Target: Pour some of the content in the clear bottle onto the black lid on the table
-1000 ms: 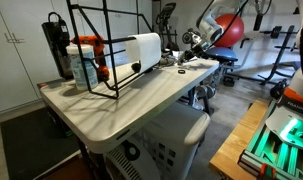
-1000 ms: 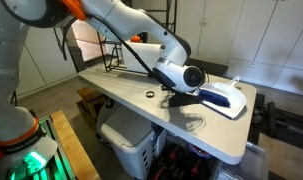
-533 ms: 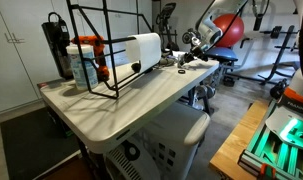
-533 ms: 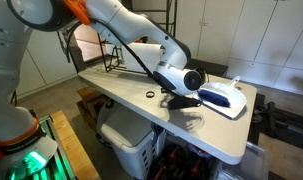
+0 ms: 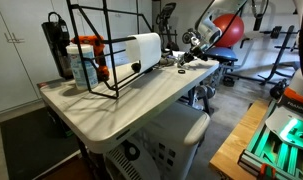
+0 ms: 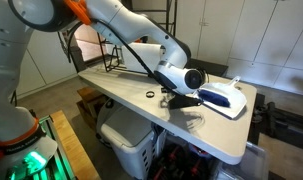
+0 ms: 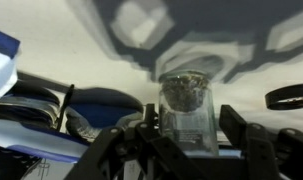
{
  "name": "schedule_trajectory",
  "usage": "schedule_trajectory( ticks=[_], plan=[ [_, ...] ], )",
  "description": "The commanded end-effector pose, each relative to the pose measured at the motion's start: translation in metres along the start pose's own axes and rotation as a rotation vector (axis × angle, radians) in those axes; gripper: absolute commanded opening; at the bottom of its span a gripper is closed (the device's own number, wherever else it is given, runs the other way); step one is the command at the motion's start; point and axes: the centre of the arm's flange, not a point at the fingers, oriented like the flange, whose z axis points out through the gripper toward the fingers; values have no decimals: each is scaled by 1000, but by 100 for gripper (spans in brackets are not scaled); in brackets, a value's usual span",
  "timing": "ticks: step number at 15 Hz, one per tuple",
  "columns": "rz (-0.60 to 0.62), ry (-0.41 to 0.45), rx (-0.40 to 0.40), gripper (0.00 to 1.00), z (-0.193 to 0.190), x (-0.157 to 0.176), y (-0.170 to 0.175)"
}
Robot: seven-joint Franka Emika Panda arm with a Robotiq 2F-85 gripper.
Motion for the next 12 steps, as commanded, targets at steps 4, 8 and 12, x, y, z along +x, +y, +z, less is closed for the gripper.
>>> schedule_trajectory(
  ticks=[4,8,12],
  plan=[
    [-4,-34,31,100,-6,3,3],
    [-22,-122,36,100,-38,17,-8],
    [-71,-192,77,100,-89,48,-28]
  ],
)
